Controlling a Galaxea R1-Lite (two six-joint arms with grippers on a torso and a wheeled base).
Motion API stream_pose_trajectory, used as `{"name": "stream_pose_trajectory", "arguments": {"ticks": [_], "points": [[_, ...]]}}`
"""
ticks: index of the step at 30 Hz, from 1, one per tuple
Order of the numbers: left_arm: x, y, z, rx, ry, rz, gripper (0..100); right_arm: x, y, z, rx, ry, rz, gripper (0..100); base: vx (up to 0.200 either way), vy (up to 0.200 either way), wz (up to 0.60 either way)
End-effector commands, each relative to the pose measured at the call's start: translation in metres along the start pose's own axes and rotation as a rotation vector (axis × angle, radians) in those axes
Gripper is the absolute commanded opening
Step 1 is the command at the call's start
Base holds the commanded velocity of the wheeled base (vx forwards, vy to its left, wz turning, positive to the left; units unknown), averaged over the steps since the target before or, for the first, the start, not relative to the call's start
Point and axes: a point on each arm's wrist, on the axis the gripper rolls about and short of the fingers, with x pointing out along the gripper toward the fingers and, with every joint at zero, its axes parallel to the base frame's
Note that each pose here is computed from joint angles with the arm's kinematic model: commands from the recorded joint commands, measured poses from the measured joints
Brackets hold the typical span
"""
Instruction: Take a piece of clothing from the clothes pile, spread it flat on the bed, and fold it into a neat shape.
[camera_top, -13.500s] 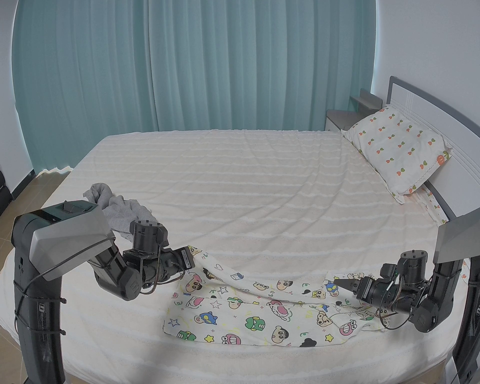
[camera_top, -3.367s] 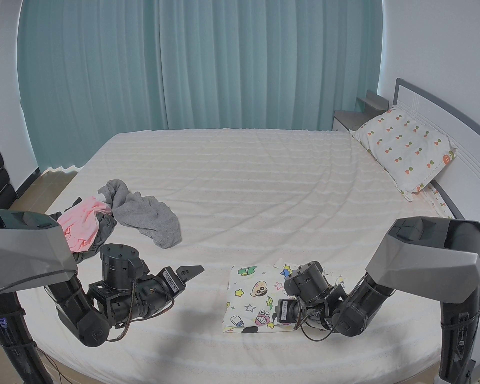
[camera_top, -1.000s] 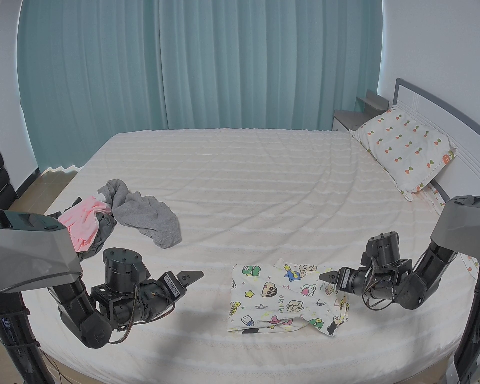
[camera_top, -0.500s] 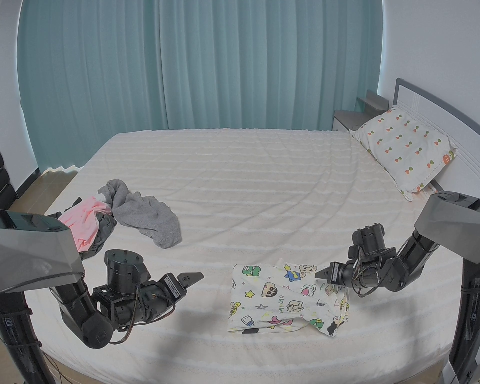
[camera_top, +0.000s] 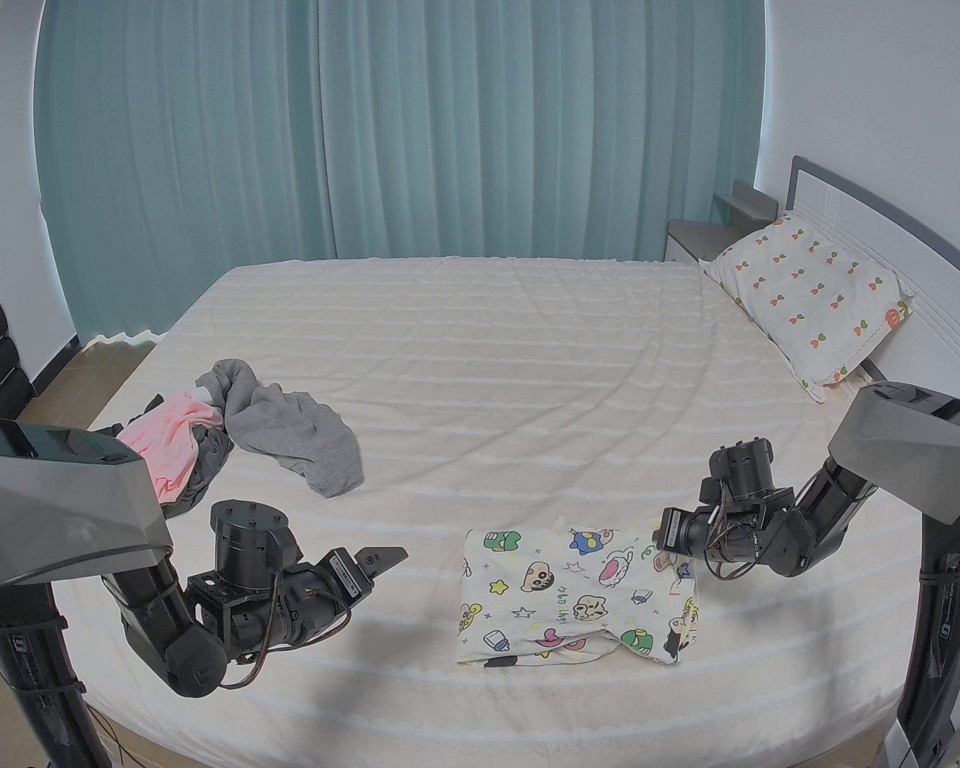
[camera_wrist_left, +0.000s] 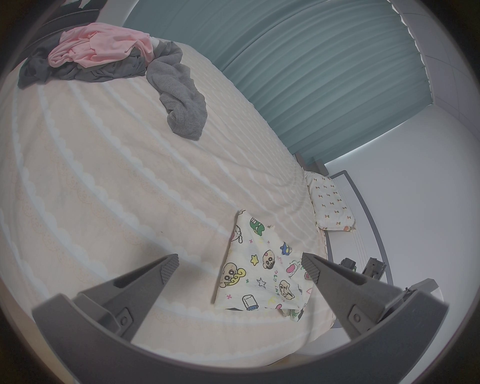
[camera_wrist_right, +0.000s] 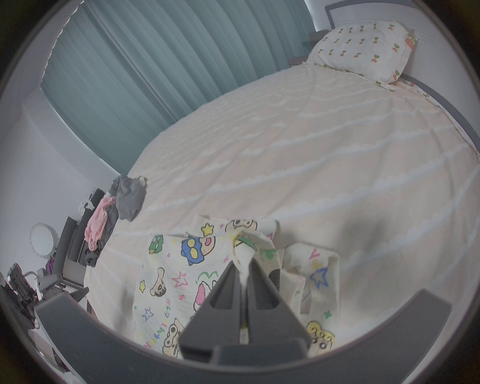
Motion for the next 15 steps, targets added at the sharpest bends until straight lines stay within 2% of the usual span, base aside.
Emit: {"name": "stream_pose_trajectory", "arguments": {"ticks": [1, 3, 4, 9, 15], "points": [[0.000, 0.000, 0.000, -0.001, 0.000, 0.000, 100, -0.001, -0.008, 0.013, -0.005, -0.038, 0.003, 0, 0.000, 0.000, 0.00], [0.000, 0.000, 0.000, -0.001, 0.000, 0.000, 100, -0.001, -0.008, 0.013, -0.005, -0.038, 0.003, 0, 0.000, 0.000, 0.00], [0.001, 0.001, 0.000, -0.001, 0.002, 0.003, 100, 0.000, -0.014, 0.018, -0.052, -0.029, 0.042, 0, 0.000, 0.000, 0.00], [0.001, 0.001, 0.000, -0.001, 0.003, 0.004, 100, 0.000, -0.017, 0.017, -0.062, 0.013, 0.110, 0, 0.000, 0.000, 0.00], [0.003, 0.003, -0.001, -0.001, 0.006, 0.011, 100, 0.007, -0.027, 0.011, -0.070, 0.055, 0.090, 0, 0.000, 0.000, 0.00]]}}
